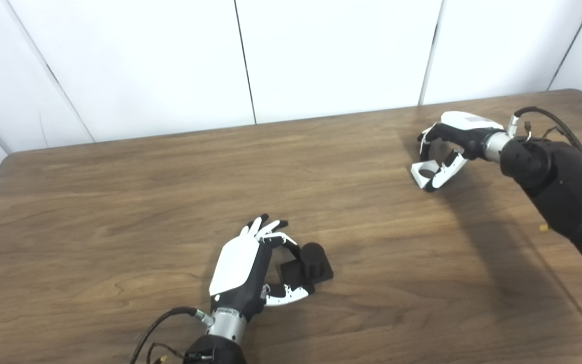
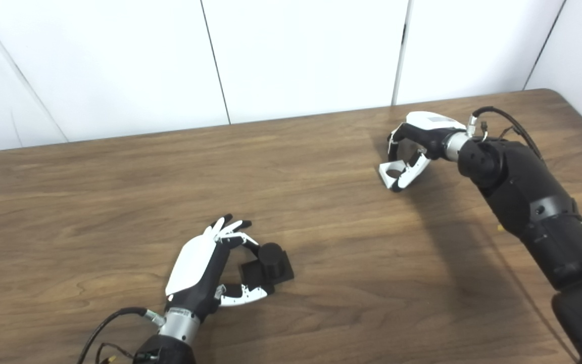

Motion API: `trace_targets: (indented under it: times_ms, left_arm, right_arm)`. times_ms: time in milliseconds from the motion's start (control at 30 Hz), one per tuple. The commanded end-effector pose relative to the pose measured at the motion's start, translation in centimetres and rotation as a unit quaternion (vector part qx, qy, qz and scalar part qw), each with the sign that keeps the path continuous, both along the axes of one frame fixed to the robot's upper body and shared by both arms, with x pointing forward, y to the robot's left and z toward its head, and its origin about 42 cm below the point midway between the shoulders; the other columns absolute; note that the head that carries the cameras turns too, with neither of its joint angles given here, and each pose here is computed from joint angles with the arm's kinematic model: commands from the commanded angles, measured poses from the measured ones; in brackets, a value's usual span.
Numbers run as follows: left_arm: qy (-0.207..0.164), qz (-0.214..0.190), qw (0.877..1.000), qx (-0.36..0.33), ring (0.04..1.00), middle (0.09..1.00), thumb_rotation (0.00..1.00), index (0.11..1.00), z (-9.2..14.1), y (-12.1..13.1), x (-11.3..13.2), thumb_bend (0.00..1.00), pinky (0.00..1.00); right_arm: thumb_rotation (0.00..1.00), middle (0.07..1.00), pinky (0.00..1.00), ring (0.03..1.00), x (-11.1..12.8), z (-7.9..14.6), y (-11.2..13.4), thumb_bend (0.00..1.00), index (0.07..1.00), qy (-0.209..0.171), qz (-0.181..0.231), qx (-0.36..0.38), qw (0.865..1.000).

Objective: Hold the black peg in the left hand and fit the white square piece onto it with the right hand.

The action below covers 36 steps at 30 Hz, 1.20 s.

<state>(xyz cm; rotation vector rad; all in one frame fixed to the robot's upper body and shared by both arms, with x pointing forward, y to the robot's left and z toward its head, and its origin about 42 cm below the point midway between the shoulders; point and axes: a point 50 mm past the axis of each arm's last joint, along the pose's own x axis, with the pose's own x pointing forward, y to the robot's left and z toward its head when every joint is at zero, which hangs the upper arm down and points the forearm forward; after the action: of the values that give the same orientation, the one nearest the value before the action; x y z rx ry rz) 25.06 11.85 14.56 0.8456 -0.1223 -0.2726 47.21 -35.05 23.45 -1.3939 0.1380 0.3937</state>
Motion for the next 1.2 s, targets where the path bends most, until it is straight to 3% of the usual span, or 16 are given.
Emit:
trace_targets:
  times_ms: [0, 233, 467, 900, 1167]
  left_arm:
    - [0.002, -0.004, 1.000, 0.010, 0.991, 0.889, 0.06, 0.492, -0.2, 0.0, 0.2, 0.52, 1.00]
    - [0.002, -0.003, 1.000, 0.010, 0.992, 0.889, 0.06, 0.492, -0.2, 0.0, 0.3, 0.52, 1.00]
    - [0.007, -0.003, 1.000, 0.015, 0.990, 0.888, 0.06, 0.492, -0.4, 0.2, 0.3, 0.52, 1.00]
    - [0.007, -0.004, 1.000, 0.020, 0.987, 0.886, 0.06, 0.492, -0.9, 0.3, 0.6, 0.52, 1.00]
    - [0.004, -0.007, 1.000, 0.026, 0.985, 0.886, 0.06, 0.492, -0.9, 0.1, 0.8, 0.52, 1.00]
  right_arm:
    - [0.15, 0.874, 0.85, 0.933, 0.4, 2.1, -0.7, 0.53, 0.489, -0.033, 0.000, -0.023, 0.999]
    - [0.15, 0.887, 0.85, 0.940, -0.1, 2.4, -0.4, 0.53, 0.490, -0.041, 0.007, -0.027, 0.999]
    - [0.15, 0.890, 0.85, 0.948, -2.0, 3.7, 1.1, 0.53, 0.490, -0.066, 0.036, 0.000, 0.997]
    - [0.15, 0.917, 0.88, 1.000, -7.5, 5.9, 7.6, 0.52, 0.492, -0.067, 0.080, 0.046, 0.993]
    - [0.15, 0.915, 0.89, 1.000, -10.4, 7.1, 10.6, 0.52, 0.492, -0.068, 0.134, 0.055, 0.987]
